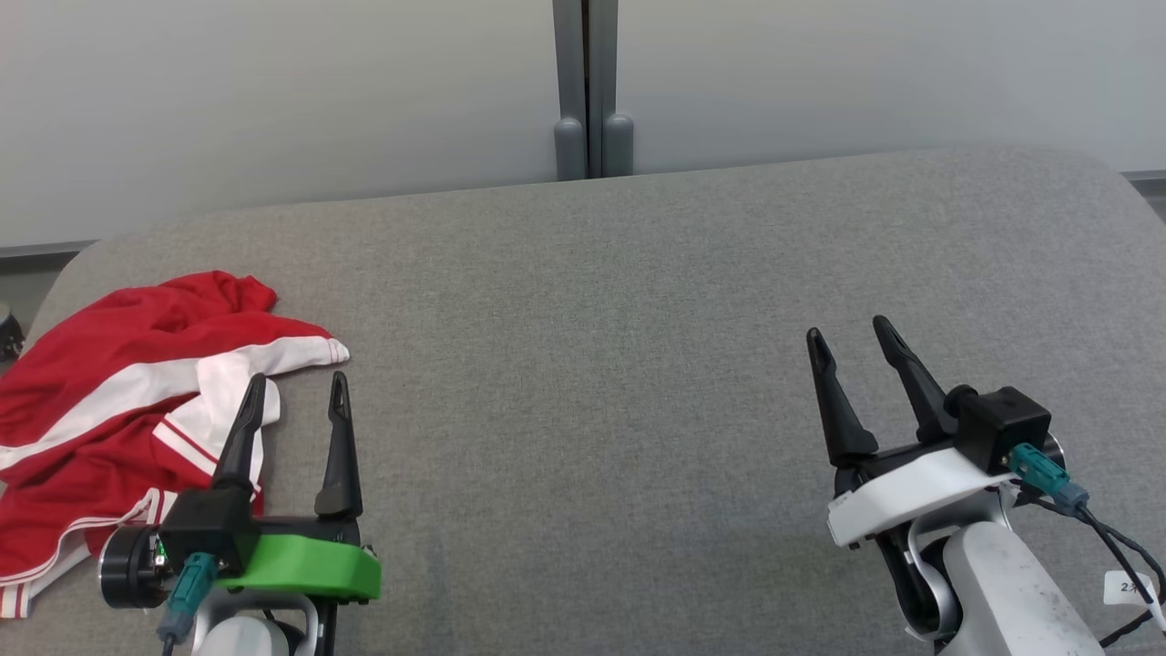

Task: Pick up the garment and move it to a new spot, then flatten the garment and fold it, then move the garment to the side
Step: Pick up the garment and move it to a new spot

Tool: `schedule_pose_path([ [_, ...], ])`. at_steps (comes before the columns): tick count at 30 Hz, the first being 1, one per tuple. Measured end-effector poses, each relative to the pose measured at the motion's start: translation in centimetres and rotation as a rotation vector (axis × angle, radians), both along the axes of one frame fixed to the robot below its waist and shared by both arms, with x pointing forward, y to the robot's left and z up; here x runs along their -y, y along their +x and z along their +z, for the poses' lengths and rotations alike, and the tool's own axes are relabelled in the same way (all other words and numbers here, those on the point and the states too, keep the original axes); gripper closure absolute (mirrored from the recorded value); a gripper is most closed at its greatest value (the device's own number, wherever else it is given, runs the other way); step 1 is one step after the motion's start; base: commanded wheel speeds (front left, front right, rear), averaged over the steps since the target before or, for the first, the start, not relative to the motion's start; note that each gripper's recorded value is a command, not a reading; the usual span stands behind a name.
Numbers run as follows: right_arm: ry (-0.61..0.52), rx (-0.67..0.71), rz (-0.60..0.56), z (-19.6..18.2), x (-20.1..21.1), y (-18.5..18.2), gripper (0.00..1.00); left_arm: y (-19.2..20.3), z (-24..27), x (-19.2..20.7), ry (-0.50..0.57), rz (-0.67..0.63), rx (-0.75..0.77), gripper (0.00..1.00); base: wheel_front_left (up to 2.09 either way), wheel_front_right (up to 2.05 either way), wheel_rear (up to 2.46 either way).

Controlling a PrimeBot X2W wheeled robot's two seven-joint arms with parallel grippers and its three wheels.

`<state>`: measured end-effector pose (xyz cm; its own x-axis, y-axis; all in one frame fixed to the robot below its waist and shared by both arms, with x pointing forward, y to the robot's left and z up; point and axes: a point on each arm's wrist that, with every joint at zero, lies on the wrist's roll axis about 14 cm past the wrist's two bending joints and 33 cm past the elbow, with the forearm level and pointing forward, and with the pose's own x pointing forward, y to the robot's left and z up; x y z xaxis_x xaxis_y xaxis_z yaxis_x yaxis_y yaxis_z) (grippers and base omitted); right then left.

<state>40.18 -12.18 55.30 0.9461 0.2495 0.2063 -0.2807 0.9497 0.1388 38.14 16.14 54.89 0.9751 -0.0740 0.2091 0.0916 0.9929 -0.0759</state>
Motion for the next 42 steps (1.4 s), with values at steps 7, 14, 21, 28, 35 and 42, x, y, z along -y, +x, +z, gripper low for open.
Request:
schedule_pose_path([
  [7, 0.000, 0.000, 0.000, 0.0, 0.0, 0.0, 0.00, 0.0, -0.1, 0.0, -0.002, 0.001, -0.004, 0.00, 0.00, 0.00, 0.00],
  [14, 0.002, 0.001, 0.006, 0.0, -0.3, 0.0, 0.00, -0.1, -0.2, -0.3, -0.005, 0.008, -0.006, 0.00, 0.00, 0.00, 0.00],
  [21, 0.009, -0.003, 0.038, 0.0, -1.5, 0.2, 0.00, -0.5, -0.2, -1.5, -0.010, 0.044, -0.006, 0.00, 0.00, 0.00, 0.00],
  [28, 0.018, -0.010, 0.105, -0.2, -3.9, 0.5, 0.00, -1.5, -0.2, -3.8, -0.012, 0.112, -0.006, 0.00, 0.00, 0.00, 0.00],
  [35, 0.029, -0.019, 0.191, -0.3, -7.1, 0.9, 0.00, -3.2, -0.5, -6.7, -0.020, 0.200, -0.015, 0.00, 0.00, 0.00, 0.00],
  [42, 0.037, -0.031, 0.304, -0.6, -11.2, 1.0, 0.00, -5.7, -0.9, -10.1, -0.026, 0.310, -0.025, 0.00, 0.00, 0.00, 0.00],
])
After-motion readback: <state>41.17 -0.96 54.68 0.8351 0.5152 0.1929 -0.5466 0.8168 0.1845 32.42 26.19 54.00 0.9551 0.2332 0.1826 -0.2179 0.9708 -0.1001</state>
